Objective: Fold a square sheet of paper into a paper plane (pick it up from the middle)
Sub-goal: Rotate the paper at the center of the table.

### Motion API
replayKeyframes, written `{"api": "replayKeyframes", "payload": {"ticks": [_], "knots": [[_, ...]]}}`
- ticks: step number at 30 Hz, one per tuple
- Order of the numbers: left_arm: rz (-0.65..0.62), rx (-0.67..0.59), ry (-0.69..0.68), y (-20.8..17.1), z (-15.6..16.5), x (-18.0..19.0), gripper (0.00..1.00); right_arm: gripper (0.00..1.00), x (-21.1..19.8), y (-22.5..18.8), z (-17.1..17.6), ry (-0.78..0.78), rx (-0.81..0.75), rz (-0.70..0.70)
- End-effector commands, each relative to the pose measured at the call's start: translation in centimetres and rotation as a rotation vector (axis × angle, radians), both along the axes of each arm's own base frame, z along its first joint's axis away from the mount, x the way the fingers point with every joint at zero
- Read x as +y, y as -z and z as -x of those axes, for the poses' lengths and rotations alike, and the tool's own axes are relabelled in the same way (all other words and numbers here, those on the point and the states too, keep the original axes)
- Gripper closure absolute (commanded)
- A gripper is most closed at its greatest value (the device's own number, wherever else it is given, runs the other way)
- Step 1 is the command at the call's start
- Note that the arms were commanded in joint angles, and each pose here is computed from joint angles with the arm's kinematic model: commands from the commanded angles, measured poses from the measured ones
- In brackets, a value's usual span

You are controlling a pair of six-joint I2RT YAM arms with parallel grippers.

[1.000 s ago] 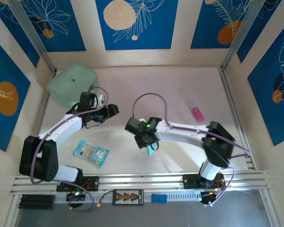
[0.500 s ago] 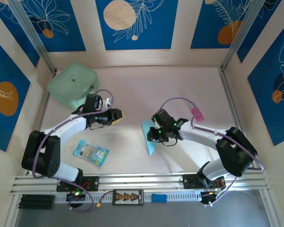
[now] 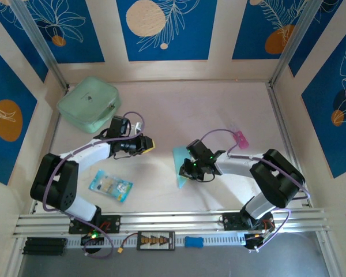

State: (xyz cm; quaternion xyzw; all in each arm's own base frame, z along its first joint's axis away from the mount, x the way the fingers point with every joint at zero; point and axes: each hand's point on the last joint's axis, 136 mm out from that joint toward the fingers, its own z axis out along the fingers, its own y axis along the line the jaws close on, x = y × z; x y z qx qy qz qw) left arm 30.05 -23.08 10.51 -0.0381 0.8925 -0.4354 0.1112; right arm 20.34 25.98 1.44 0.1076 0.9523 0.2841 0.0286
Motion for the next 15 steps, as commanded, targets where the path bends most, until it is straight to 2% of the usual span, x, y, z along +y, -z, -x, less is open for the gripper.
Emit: {"api": "replayKeyframes", "payload": {"ticks": [1,6,10,15], "knots": [[-0.007,0.009,0.044,-0.3,0.4,-0.4,0.80,0.84,0.1,1.8,0.6,0.134,0.076,0.017],[0.007,-0.001,0.039,-0.3,0.5,-0.5,0.80,0.85,1.8,1.2,-0.1,0.206,0.060,0.006],[0.022,0.009,0.073,-0.4,0.9,-1.1,0.81,0.81,3.2,-1.2,-1.0,0.167,-0.025,-0.041],[0.045,0.008,0.091,-0.5,0.8,-2.2,0.86,0.75,2.5,-4.2,-1.8,0.102,-0.124,-0.072]]}}
